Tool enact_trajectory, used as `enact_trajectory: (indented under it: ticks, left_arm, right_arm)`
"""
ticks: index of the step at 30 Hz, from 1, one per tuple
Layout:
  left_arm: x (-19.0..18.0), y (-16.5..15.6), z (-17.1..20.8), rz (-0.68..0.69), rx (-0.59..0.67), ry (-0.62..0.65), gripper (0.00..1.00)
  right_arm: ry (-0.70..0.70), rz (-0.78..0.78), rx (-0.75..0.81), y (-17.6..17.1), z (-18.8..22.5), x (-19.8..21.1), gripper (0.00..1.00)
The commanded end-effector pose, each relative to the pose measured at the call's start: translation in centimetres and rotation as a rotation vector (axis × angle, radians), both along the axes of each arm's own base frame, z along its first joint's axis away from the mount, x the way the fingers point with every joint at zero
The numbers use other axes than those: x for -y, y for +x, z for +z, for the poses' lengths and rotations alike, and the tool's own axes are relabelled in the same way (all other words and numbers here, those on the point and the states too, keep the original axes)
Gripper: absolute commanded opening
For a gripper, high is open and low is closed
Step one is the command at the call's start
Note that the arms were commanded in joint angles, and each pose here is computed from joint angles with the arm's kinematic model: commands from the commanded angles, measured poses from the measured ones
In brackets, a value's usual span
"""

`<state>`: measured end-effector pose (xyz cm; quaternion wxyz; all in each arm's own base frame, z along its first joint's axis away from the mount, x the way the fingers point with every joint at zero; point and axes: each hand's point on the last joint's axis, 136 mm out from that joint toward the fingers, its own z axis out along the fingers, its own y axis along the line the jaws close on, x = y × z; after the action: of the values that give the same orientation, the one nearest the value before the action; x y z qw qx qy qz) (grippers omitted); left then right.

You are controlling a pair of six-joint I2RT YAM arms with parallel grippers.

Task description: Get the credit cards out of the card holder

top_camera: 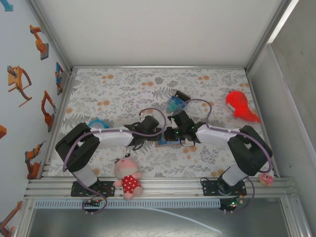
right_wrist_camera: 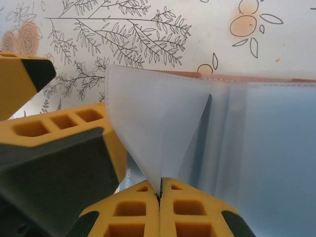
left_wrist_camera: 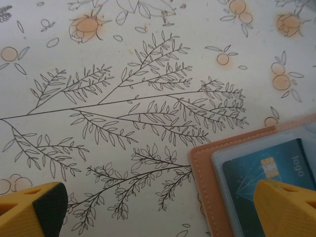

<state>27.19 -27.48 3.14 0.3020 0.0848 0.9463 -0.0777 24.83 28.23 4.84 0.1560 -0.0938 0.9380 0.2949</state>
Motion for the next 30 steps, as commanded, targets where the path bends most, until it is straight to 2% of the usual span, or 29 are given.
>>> enact_trajectory:
  ticks: [1, 5, 13, 25, 30]
  left_arm:
    - [0.0, -0.2, -0.6, -0.028, -0.012, 0.071, 0.97]
    - [-0.5, -0.6, -1.5, -0.036, -0.025, 0.146, 0.97]
    - [-2.2, -1.1, -2.1, 0.001, -0.043, 0.205, 0.97]
    - [-2.6, -1.2, -1.5, 0.021, -0.037, 0.206, 0.97]
    - [-2.9, -1.3, -1.1, 0.038, -0.030, 0.191, 0.97]
  right_arm:
    - [0.036, -0.014, 0.009, 0.2, 0.8, -0.1, 0.03]
    - [0.040, -0.018, 0.006, 0.3, 0.7, -0.1, 0.03]
    - [0.005, -0.067, 0.012, 0.4, 0.7, 1.4, 0.05]
    - [-0.102, -0.213, 0.046, 0.7, 0.0, 6.7, 0.20]
    - [-0.156, -0.263, 0.027, 0.6, -0.4, 9.0, 0.22]
